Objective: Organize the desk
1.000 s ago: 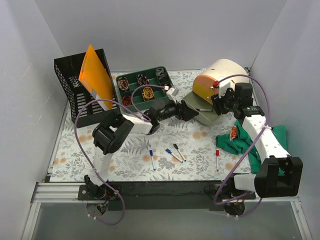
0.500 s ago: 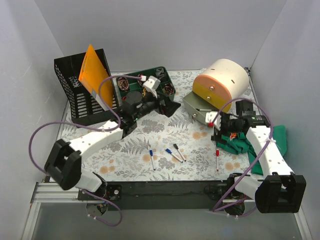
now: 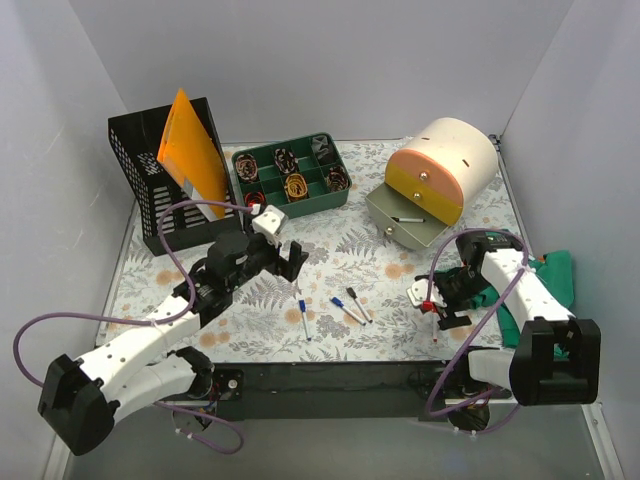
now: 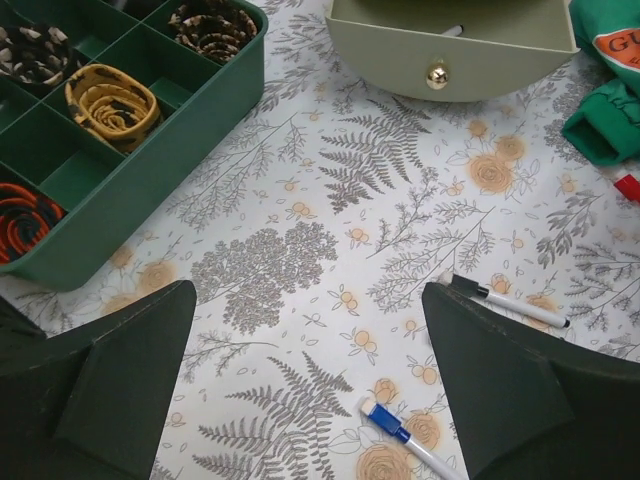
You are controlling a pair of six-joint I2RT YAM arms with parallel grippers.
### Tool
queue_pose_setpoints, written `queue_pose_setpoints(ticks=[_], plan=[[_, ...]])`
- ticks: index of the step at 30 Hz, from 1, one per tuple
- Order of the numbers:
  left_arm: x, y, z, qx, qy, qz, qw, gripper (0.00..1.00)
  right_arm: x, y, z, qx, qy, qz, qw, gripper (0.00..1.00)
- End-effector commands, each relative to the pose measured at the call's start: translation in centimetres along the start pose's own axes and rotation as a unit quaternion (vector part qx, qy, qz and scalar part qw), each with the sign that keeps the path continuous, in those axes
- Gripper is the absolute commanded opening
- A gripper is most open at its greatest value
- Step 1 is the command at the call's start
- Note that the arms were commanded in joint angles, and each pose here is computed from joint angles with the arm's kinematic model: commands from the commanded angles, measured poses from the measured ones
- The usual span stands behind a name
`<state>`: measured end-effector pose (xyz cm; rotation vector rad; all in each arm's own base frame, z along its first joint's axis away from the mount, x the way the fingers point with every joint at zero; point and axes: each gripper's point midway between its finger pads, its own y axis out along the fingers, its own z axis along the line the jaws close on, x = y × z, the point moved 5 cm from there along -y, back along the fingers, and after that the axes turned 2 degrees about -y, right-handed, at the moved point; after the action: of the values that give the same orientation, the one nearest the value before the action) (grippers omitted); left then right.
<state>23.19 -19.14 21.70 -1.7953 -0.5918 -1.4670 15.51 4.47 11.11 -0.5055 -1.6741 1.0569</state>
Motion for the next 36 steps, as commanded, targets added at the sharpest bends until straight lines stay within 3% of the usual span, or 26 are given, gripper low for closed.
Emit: queue_pose_setpoints(ticks=[1, 7, 18, 29, 36], plan=[[1.3, -1.2, 0.7, 0.023, 0.033, -0.024, 0.999, 0.98, 0.2, 1.2, -1.1, 0.043, -0.221, -0.008, 0.974, 0.84], [2.5, -2.2, 0.7, 0.025, 0.032, -0.050, 0.998, 0.98, -2.3, 2.6, -2.0, 0.041, -0.221, 0.063, 0.972, 0.78], [2.6, -2.3, 0.3, 0.013, 0.030, -0.051, 0.998, 0.98, -4.8, 4.0, -3.0, 0.012, -0.231, 0.119, 0.965, 0.68], [2.0, -1.8, 0.5, 0.017, 0.031, -0.038, 0.999, 0.98, -4.8, 6.7, -1.2, 0.031, -0.213, 0.080, 0.973, 0.42], [1.9, -1.8, 0.7, 0.026, 0.032, -0.039, 0.998, 0.98, -3.8, 7.8, -2.3, 0.041, -0.150, 0.041, 0.987, 0.29]])
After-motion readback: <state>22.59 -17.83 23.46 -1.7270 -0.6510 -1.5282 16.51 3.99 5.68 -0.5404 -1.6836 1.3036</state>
